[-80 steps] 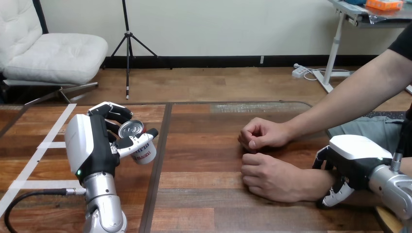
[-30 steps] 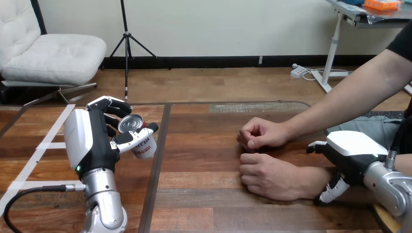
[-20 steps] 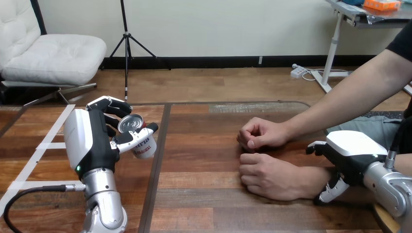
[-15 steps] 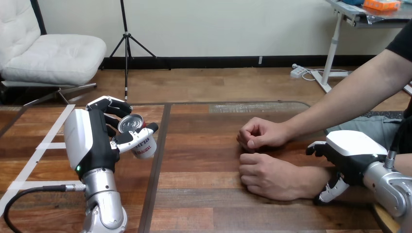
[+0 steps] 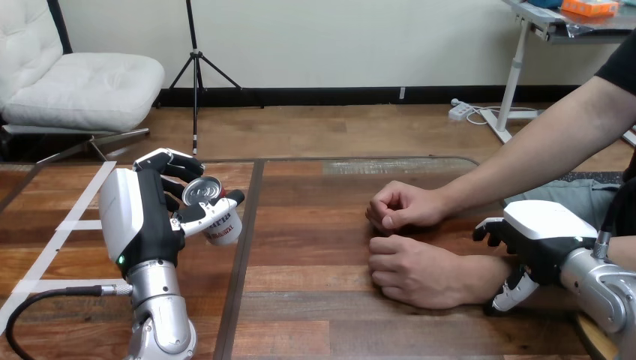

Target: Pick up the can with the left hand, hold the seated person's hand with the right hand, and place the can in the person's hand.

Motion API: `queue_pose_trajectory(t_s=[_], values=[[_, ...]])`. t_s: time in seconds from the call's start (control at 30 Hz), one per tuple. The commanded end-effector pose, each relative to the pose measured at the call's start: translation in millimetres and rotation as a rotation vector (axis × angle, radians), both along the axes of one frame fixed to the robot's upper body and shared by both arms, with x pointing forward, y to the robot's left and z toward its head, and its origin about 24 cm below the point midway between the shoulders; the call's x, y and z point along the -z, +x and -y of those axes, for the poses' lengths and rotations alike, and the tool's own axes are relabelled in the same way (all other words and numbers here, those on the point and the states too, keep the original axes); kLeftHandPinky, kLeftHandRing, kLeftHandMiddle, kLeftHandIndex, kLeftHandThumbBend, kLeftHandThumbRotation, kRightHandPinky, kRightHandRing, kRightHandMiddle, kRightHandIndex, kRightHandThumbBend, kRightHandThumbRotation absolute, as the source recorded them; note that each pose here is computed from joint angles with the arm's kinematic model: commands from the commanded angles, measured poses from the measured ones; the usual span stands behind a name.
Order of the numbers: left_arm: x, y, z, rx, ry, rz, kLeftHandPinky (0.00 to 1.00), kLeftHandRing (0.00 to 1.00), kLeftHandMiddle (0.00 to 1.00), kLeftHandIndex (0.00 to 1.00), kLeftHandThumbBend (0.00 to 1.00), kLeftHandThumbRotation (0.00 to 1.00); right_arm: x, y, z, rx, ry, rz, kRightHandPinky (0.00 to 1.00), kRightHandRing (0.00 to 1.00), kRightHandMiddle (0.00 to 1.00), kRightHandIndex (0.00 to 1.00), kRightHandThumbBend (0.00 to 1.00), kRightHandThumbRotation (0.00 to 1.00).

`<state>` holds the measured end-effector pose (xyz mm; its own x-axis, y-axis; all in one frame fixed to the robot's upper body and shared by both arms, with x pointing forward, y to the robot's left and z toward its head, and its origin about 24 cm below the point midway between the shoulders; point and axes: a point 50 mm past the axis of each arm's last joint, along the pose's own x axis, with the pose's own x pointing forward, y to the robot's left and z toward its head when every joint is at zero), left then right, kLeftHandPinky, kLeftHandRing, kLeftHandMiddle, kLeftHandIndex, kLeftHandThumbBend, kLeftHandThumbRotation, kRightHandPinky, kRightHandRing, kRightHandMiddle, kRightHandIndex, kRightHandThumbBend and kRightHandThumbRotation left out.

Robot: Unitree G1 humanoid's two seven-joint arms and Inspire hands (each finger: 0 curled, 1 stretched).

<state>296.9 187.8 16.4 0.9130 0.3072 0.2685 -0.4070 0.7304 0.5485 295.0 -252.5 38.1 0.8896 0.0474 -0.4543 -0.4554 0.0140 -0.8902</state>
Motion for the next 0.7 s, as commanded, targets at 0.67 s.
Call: queue_pose_trajectory(t_s=[0.67], values=[[-28.9,16.4,2.5,0.010,-0.007,0.112,0.32,0.37,0.43,0.44,0.72,0.00,49.4,-28.2,4.7,0.029,0.016,-0.202,0.51,0.64,0.71,0.77,0.87,0.05]])
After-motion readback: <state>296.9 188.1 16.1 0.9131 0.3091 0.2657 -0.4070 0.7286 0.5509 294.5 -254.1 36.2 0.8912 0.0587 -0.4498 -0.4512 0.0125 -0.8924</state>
